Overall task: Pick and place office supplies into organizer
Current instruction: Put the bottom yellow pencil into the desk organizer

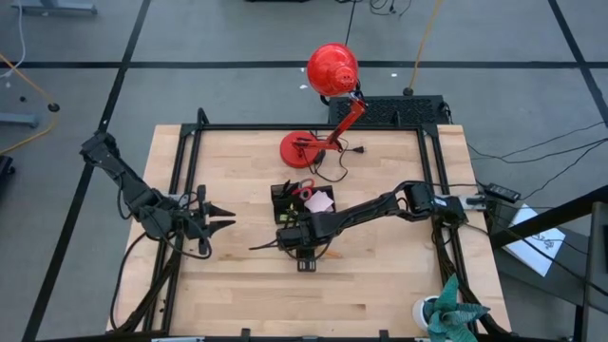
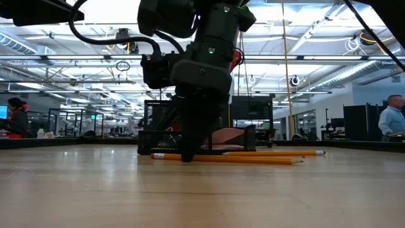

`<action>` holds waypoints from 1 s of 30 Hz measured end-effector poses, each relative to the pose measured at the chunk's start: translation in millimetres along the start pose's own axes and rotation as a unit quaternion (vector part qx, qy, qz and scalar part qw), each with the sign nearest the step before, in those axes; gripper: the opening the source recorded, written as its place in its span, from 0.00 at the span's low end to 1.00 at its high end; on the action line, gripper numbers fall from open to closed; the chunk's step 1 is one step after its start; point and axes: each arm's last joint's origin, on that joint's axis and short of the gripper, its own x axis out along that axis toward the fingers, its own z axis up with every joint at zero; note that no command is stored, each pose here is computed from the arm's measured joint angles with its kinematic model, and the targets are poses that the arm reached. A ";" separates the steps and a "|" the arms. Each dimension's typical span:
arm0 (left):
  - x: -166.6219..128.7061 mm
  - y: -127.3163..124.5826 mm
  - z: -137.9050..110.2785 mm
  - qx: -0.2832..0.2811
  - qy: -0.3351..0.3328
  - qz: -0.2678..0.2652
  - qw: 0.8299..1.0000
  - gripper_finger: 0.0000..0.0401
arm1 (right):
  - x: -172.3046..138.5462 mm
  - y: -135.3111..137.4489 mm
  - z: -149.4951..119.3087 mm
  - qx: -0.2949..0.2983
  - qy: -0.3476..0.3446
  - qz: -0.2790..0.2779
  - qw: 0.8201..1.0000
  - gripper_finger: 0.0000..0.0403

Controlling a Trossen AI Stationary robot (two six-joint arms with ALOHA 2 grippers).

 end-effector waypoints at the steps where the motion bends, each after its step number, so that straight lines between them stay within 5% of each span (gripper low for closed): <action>1: 0.0 -0.1 -0.1 -0.001 0.000 0.000 1.000 0.23 | 1.2 -1.0 -0.8 0.002 0.001 0.003 1.000 0.30; 22: 0.1 -0.1 0.0 -0.001 0.000 0.000 1.000 0.23 | 2.6 0.7 0.5 -0.017 -0.016 -0.004 1.000 0.04; 30: 0.1 -0.1 0.0 -0.002 0.000 -0.001 1.000 0.23 | -5.0 5.6 5.7 -0.022 -0.020 -0.025 0.999 0.06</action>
